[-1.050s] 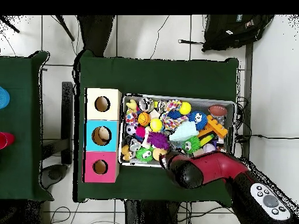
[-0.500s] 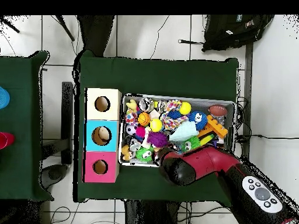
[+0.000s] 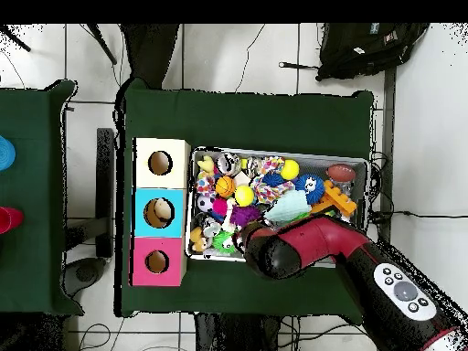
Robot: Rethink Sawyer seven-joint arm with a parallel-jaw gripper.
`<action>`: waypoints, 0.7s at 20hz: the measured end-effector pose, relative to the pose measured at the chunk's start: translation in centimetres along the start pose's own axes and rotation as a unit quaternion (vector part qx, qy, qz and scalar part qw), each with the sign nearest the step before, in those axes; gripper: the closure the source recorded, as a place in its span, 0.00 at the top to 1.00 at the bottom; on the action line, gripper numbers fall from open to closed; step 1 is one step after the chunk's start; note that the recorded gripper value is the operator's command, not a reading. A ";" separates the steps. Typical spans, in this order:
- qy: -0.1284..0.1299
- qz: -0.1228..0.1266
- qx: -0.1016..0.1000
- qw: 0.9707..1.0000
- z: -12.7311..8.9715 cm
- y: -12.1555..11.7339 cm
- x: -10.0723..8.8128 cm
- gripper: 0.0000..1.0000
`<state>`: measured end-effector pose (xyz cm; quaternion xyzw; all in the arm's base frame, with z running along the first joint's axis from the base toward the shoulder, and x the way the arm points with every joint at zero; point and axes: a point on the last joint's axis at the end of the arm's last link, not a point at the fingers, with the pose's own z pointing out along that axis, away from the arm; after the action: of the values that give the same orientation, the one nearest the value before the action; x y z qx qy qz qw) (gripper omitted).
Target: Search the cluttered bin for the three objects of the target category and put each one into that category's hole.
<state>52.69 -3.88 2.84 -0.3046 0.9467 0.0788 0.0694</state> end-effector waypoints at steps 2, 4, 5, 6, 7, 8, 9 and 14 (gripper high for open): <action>0.006 -0.013 -0.002 1.000 0.0 -0.3 -0.4 1.00; 0.013 -0.029 -0.004 0.999 0.0 -0.6 -0.8 1.00; 0.017 -0.037 -0.006 0.999 0.0 -0.6 -0.9 1.00; 0.019 -0.041 -0.007 0.999 0.0 -0.7 -1.0 1.00; 0.024 -0.048 -0.008 0.999 0.1 -0.8 -1.0 1.00; 0.032 -0.060 -0.011 0.998 0.1 -1.0 -1.0 1.00; 0.036 -0.067 -0.012 0.997 0.1 -1.2 -1.1 1.00; 0.053 -0.095 -0.019 0.994 0.3 -1.7 -1.2 1.00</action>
<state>54.72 -4.50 2.62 -0.3986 0.9139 0.0735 0.0203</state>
